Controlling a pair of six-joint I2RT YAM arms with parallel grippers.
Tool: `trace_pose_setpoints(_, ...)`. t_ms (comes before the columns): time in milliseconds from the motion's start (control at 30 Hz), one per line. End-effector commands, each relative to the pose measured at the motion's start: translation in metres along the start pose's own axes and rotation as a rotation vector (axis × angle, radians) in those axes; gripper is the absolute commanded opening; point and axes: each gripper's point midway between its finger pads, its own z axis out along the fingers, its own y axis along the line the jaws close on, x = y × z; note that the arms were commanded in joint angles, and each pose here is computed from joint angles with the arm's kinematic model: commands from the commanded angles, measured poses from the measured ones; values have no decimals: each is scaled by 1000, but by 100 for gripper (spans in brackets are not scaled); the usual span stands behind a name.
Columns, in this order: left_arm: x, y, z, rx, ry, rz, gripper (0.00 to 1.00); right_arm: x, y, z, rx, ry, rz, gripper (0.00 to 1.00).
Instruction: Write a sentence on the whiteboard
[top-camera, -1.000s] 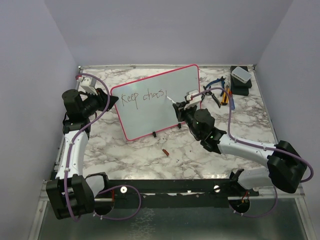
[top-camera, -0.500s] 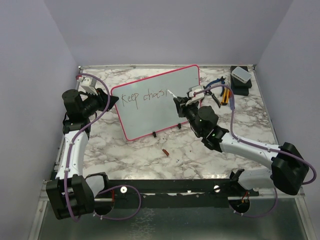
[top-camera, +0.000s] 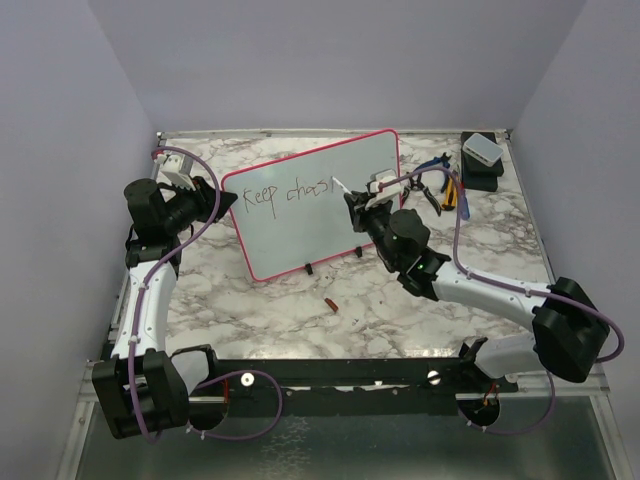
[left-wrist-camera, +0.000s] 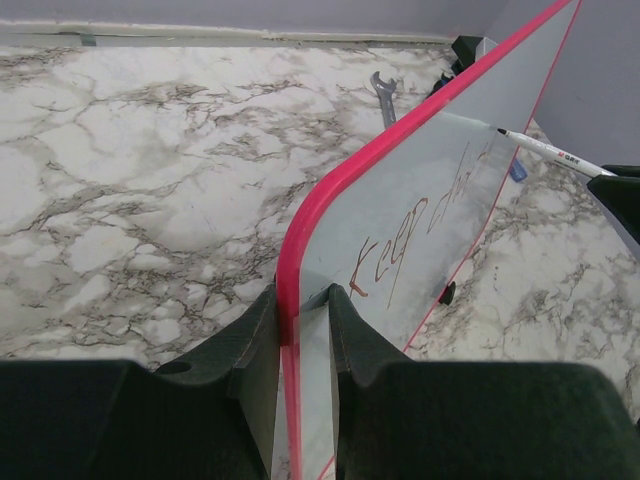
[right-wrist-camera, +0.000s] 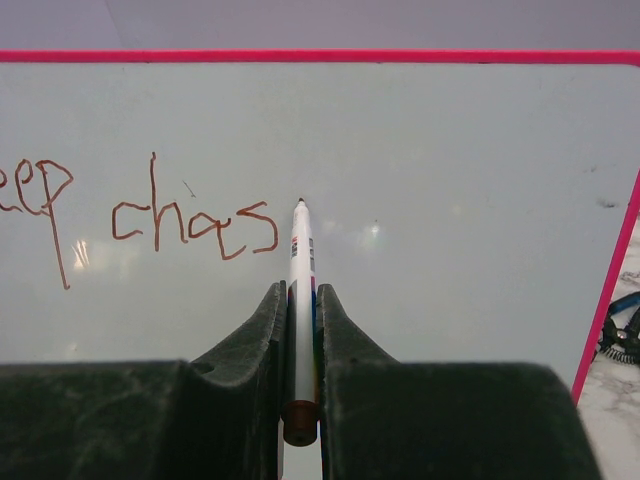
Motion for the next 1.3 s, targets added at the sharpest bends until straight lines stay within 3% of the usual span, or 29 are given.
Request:
trace_pose_setpoints(0, 8, 1, -2, -5, 16, -4, 8, -14, -4, 9, 37, -41, -4, 1)
trace_pose_setpoints(467, 7, 1, -2, -5, 16, -5, 8, -32, -7, -14, -2, -82, 10, 1)
trace_pose_setpoints(1267, 9, 0, -3, -5, 16, -6, 8, 5, -20, -3, 59, 7, -2, 1)
